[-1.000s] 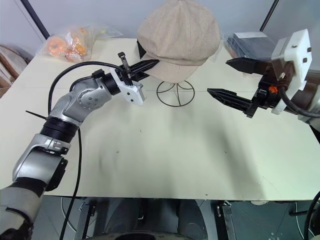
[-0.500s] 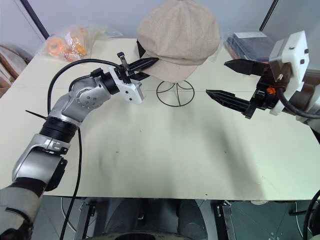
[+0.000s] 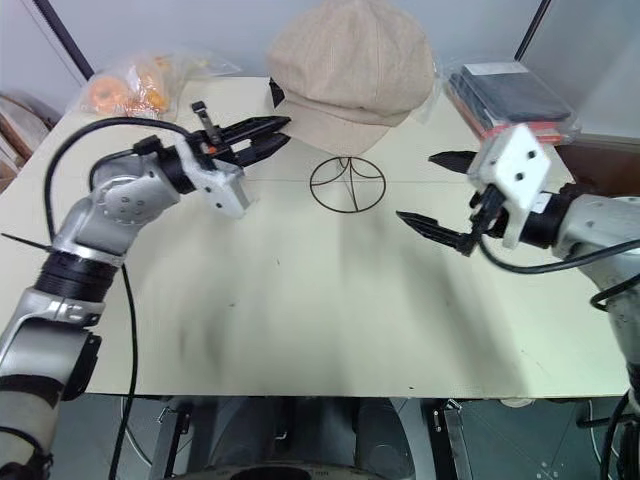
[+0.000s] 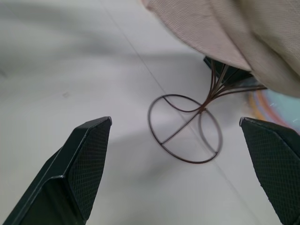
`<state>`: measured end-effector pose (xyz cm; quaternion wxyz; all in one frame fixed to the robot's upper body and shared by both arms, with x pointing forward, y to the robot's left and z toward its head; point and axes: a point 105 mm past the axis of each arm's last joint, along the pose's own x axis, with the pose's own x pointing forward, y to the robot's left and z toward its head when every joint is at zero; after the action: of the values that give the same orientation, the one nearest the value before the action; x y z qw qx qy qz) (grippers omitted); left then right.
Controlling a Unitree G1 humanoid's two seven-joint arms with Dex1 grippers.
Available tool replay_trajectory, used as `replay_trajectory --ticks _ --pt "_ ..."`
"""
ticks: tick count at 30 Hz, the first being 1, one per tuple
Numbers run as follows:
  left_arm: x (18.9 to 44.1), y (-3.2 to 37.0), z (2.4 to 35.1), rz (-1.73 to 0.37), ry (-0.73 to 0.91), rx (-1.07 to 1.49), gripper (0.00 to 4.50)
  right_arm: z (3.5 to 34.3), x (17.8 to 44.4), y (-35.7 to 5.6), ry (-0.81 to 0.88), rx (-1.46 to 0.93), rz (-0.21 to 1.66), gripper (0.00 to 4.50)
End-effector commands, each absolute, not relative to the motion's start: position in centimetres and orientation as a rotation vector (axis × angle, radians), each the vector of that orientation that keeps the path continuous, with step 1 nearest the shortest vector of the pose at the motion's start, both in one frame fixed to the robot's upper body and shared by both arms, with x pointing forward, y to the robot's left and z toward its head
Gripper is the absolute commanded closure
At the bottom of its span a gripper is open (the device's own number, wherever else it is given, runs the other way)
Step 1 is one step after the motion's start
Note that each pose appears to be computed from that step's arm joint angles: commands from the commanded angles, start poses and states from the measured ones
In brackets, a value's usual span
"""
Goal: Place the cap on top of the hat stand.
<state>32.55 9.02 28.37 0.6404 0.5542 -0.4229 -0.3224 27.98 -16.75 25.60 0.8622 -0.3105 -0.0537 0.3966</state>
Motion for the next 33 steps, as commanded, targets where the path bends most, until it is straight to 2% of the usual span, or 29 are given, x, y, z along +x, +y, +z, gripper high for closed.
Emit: replay_trajectory --ticks 1,8,11,14,16,19,25,29,33 --pt "30.7 10.3 30.1 -0.722 -0.984 1.248 3.67 26.3 27.8 -15.3 -0.215 -0.741 0.82 0.0" --pt "29.5 12.4 28.6 -0.71 -0.85 1.239 3.67 25.6 28.4 -14.4 -0.246 -0.792 0.826 0.0" --pt "30.9 15.6 29.6 -0.639 -0.612 0.918 3.67 26.0 29.0 -13.4 -0.33 -0.871 0.801 0.0" --pt "31.2 17.5 29.8 -0.684 -0.394 0.575 3.67 25.9 29.9 -12.4 -0.447 -1.015 0.723 0.0" --pt "30.5 17.7 29.8 -0.759 -0.291 0.416 3.67 25.2 30.4 -11.8 -0.524 -1.119 0.672 0.0" --pt "28.4 17.2 29.5 -0.913 -0.176 0.313 3.67 22.8 30.8 -10.6 -0.627 -1.278 0.643 0.0" --pt "26.2 17.1 29.2 -1.025 -0.072 0.266 3.67 19.5 32.0 -8.2 -0.801 -1.446 0.588 0.0" --pt "26.4 17.6 29.9 -1.007 -0.071 0.244 3.67 19.6 33.7 -6.5 -0.882 -1.439 0.486 0.0" --pt "26.5 18.0 30.0 -0.987 -0.062 0.274 3.67 19.6 35.5 -5.9 -0.881 -1.448 0.404 0.0"
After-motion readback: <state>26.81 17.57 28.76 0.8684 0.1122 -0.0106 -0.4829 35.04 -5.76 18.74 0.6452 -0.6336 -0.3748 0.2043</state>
